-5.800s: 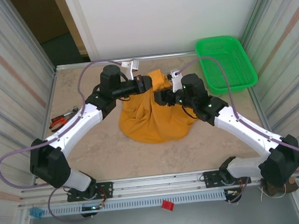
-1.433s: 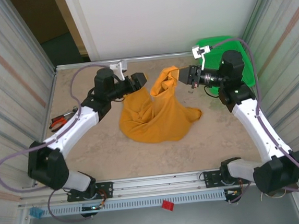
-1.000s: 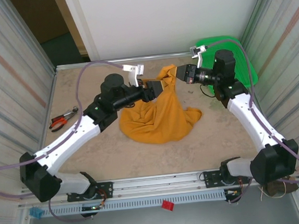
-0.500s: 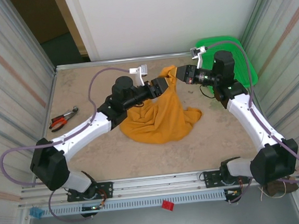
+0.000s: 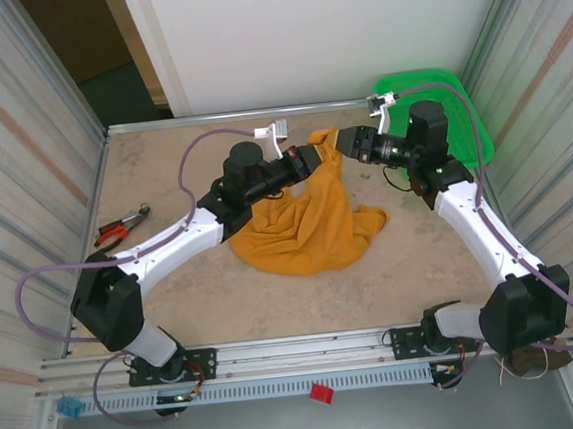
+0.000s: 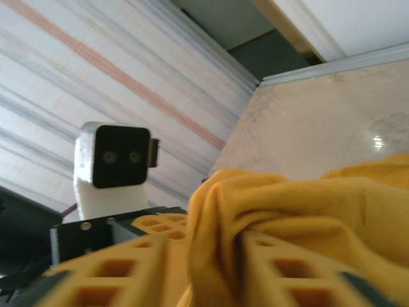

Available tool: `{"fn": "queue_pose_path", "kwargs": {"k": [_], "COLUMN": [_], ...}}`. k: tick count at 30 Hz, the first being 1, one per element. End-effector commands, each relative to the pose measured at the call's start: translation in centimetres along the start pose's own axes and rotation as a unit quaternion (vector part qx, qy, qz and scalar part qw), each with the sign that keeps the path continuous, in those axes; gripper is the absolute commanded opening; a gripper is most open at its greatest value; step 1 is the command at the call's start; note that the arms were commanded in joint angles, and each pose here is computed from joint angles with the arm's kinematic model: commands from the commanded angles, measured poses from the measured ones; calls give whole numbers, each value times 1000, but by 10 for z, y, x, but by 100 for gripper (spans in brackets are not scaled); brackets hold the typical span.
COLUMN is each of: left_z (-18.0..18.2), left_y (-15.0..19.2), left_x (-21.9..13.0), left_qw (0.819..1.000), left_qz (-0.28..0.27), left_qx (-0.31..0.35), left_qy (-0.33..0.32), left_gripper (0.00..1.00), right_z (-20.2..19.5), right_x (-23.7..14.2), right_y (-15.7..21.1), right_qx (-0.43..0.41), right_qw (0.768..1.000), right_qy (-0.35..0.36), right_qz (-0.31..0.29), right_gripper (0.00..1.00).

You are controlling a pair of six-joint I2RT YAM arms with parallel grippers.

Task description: Fold the inside-out t-shirt

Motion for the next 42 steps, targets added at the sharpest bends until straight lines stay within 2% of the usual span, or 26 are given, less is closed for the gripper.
{"fn": "queue_pose_path", "kwargs": {"k": [1, 4, 9, 11, 13, 15, 17, 22, 26, 34, 38, 41, 42], "left_z": [-32, -47, -68, -76, -87, -97, -100, -81, -73, -84, -96, -109, -114], "left_y": [-35, -48, -67, -73, -79, -83, -80, -67, -61, -64, -66, -66, -66], "left_x": [-18, -27, -34, -36, -39, -43, -45, -47, -43, -40, -40, -39, -39], "left_qw": [999, 999, 998, 997, 995, 992, 990, 990, 992, 991, 989, 987, 986], "left_qz": [-19, -5, 6, 5, 2, 7, 21, 30, 32, 28, 23, 25, 26], "left_qx": [14, 20, 24, 29, 39, 64, 91, 113, 102, 105, 112, 117, 118], "left_qy": [31, 37, 58, 69, 90, 108, 104, 74, 72, 78, 93, 109, 116], "left_gripper": [0, 0, 0, 0, 0, 0, 0, 0, 0, 0, 0, 0, 0], "right_z": [-16, -25, -39, -49, -64, -76, -69, -19, 9, 11, -7, -16, -18], "right_x": [-13, -12, 10, 26, 37, 38, 29, -10, -21, 18, 33, 42, 45], "right_y": [-2, 13, 60, 76, 82, 78, 67, 42, 34, 45, 51, 52, 51], "right_qx": [1, -19, -53, -57, -45, -27, -21, -73, -111, -139, -143, -141, -141], "right_qw": [998, 999, 998, 996, 994, 993, 994, 993, 991, 989, 987, 987, 987], "right_qy": [38, 37, 34, 58, 82, 102, 94, 93, 77, 49, 70, 72, 69], "right_qz": [-40, -31, 17, 37, 49, 52, 41, 6, -6, 30, 32, 38, 41], "right_gripper": [77, 81, 82, 79, 71, 65, 64, 74, 80, 81, 81, 76, 67]}}
Point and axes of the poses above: each hand's point on the last joint's axis, 136 mm out from that joint toward the fingers, its own x axis out along the fingers, its own z axis along the line the jaws close on, y = z × x, the point moved 5 cm from there along -x, back along the fingers, and after that the axes turned 9 degrees about x, right-handed, at the moved point
